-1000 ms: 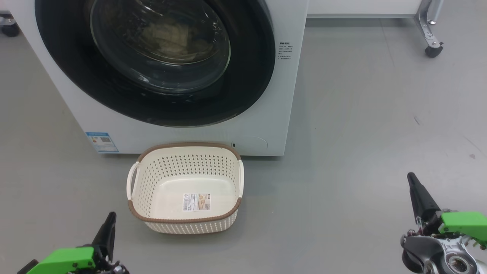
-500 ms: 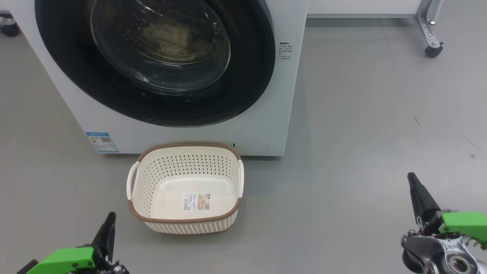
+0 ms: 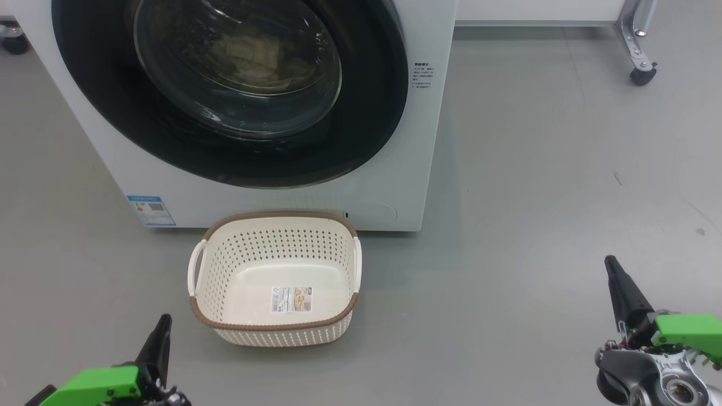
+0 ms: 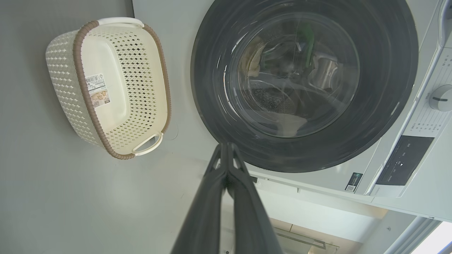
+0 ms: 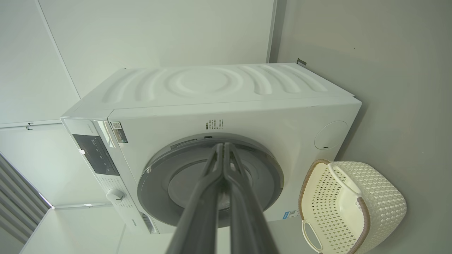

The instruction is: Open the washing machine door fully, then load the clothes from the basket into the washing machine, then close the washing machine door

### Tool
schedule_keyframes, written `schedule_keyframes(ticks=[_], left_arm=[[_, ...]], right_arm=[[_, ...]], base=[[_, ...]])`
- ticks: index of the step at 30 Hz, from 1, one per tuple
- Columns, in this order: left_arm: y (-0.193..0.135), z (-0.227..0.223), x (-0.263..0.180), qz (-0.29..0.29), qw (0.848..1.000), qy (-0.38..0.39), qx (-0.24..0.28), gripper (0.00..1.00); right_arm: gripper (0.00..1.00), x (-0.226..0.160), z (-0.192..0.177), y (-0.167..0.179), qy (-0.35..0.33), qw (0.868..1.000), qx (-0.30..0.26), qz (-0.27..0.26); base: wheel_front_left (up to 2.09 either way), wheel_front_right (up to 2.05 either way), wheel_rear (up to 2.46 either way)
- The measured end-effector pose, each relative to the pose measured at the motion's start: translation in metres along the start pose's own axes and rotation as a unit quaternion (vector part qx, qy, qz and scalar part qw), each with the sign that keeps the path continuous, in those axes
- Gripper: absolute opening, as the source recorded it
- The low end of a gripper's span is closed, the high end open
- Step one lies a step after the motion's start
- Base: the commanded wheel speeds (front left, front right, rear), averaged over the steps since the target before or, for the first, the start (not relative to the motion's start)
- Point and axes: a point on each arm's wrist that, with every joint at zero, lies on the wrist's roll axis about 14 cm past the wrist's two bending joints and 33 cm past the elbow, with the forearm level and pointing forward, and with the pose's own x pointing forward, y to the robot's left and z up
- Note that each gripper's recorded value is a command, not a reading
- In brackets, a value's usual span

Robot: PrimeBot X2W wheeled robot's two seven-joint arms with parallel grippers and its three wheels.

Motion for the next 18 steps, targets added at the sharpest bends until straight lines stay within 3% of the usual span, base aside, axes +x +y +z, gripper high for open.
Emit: schedule_keyframes(ticks=[18], left_arm=[[0.0,-0.0001,0.0,0.0,1.0,0.001,-0.001,0.0]], right_arm=[[0.0,-0.0001,0.0009,0.0,-0.001,1.0,0.0,0.0]], base=[[0.0,0.0,0.0]])
